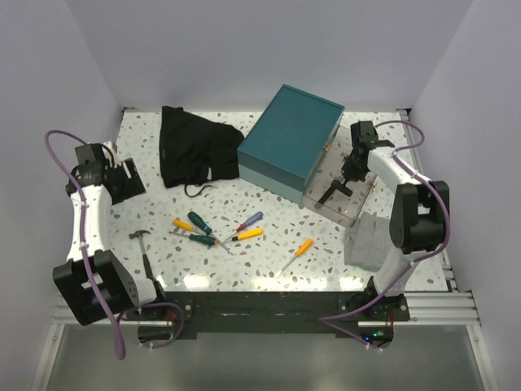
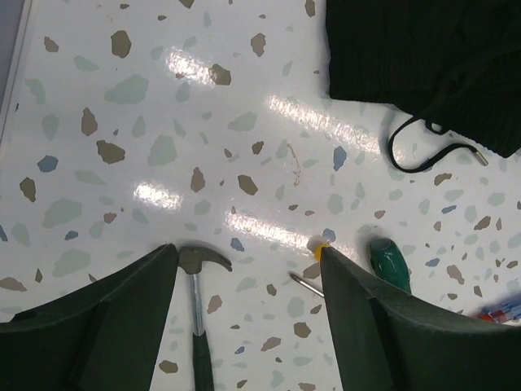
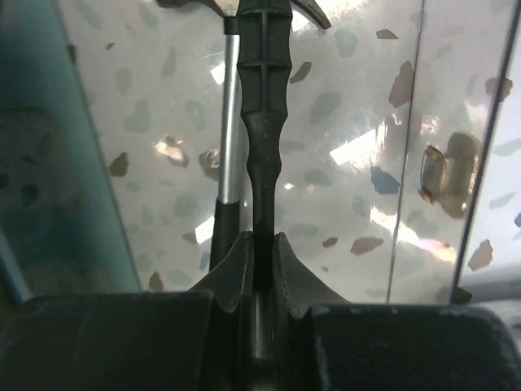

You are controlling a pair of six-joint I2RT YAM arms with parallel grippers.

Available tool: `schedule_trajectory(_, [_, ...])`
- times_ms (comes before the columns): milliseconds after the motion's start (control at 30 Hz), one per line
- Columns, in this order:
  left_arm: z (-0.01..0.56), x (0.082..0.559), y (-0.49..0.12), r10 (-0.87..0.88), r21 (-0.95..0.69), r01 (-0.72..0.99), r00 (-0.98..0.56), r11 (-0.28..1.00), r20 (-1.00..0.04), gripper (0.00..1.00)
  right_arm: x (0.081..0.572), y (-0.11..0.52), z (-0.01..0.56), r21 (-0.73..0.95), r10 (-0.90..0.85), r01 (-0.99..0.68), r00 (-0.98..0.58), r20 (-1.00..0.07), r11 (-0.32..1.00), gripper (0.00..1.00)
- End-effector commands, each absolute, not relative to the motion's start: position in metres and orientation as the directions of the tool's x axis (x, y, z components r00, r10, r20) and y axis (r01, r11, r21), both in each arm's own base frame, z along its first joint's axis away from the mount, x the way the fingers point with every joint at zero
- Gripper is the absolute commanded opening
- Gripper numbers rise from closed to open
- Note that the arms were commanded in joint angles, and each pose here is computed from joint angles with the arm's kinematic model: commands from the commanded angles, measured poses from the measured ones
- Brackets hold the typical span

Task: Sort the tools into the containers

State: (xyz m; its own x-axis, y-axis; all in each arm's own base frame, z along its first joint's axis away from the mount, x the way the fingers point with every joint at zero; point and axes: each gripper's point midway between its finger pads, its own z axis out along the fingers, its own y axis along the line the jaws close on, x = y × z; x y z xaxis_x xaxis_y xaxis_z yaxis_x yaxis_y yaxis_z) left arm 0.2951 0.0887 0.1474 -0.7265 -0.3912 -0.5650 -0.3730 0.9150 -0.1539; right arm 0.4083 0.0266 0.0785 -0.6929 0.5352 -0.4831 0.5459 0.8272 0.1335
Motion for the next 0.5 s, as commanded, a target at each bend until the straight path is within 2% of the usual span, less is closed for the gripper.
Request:
schedule_trajectory(0, [0.151,0.283,0.090,-0.375,-0.137,-0.366,-0.723,0.920,-0.581,0.76,0.438,0.027,0.083,0.158,0.518,0.521,-0.676,-0.523,0.839,0.00])
schedule_trajectory(67, [0.150,0.282,0.090,-0.368,-0.130,-0.363,-0.726,0.922,-0.581,0.76,0.438,0.028,0.073,0.147,0.520,0.525,-0.690,-0.503,0.838,0.00])
schedule_trajectory(200, [0.148,0.281,0.091,-0.365,-0.121,-0.365,-0.731,0.923,-0.577,0.76,0.424,0.030,0.063,0.127,0.535,0.543,-0.713,-0.452,0.830,0.17])
schedule_trajectory(267, [0.145,0.279,0.091,-0.366,-0.119,-0.366,-0.736,0.923,-0.569,0.76,0.419,0.031,0.073,0.141,0.539,0.541,-0.708,-0.456,0.829,0.23])
schedule_trajectory(300, [0.142,0.277,0.090,-0.367,-0.120,-0.366,-0.741,0.923,-0.562,0.76,0.418,0.031,0.077,0.146,0.540,0.540,-0.704,-0.461,0.829,0.29])
schedule_trajectory(467, [0.125,0.272,0.086,-0.383,-0.129,-0.373,-0.764,0.919,-0.520,0.75,0.416,0.033,0.114,0.211,0.558,0.532,-0.662,-0.501,0.820,0.38])
